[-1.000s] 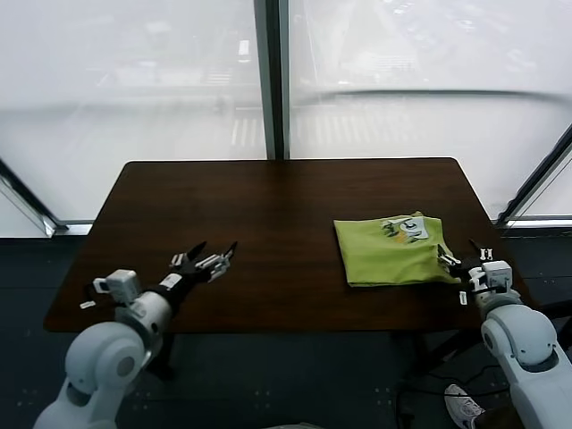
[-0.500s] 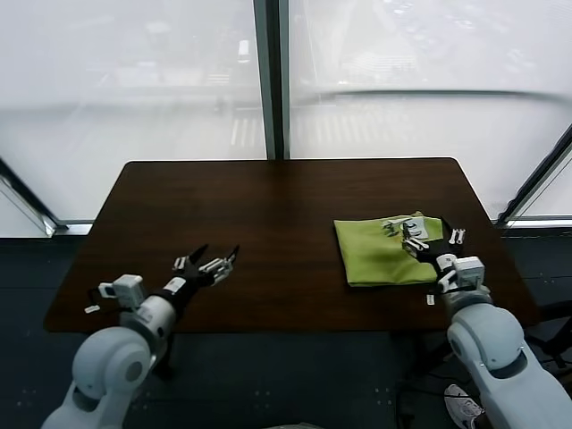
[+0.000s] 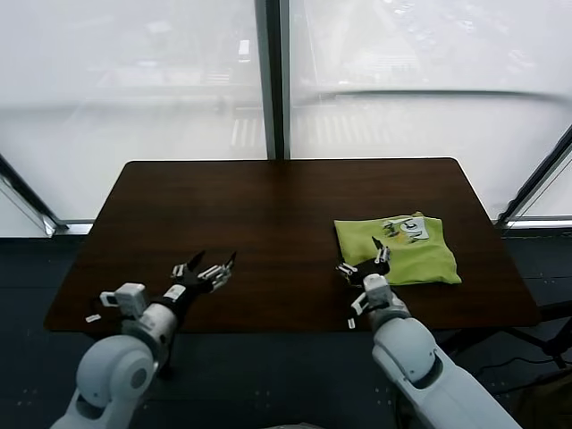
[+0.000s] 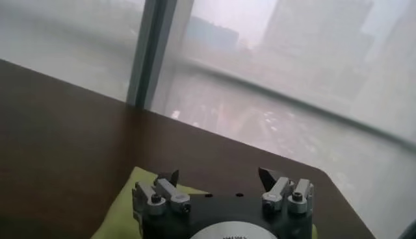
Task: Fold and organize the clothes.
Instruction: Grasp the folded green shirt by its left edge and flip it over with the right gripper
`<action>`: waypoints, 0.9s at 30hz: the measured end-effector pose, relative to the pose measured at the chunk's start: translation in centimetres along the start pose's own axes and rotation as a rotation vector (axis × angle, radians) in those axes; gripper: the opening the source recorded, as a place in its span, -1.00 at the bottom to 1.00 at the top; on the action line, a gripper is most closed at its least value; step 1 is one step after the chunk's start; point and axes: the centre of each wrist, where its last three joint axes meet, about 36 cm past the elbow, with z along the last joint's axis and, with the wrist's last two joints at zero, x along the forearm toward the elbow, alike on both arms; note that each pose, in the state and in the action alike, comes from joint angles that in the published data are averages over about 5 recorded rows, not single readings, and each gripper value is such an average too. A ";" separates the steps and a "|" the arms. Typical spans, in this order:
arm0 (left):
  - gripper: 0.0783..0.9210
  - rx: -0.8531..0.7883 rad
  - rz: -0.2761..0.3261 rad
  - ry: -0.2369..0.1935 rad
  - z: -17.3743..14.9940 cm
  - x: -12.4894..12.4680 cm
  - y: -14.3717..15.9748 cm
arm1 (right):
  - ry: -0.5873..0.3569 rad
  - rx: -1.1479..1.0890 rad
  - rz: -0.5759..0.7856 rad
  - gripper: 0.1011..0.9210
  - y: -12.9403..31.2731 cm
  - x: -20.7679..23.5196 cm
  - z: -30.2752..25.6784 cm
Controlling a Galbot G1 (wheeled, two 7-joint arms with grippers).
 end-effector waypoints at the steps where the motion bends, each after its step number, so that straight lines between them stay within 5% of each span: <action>1: 0.97 0.001 -0.001 -0.001 0.1 0.0 0.0 | 0.006 0.008 -0.008 0.97 0.3 -0.1 0.0; 21: 0.97 0.004 -0.018 -0.001 1.0 0.5 -0.1 | 0.060 0.074 -0.025 0.96 1.5 -2.9 0.2; 27: 0.97 0.002 -0.020 -0.004 1.0 0.6 -0.1 | 0.093 0.063 -0.030 0.59 1.5 -3.0 0.2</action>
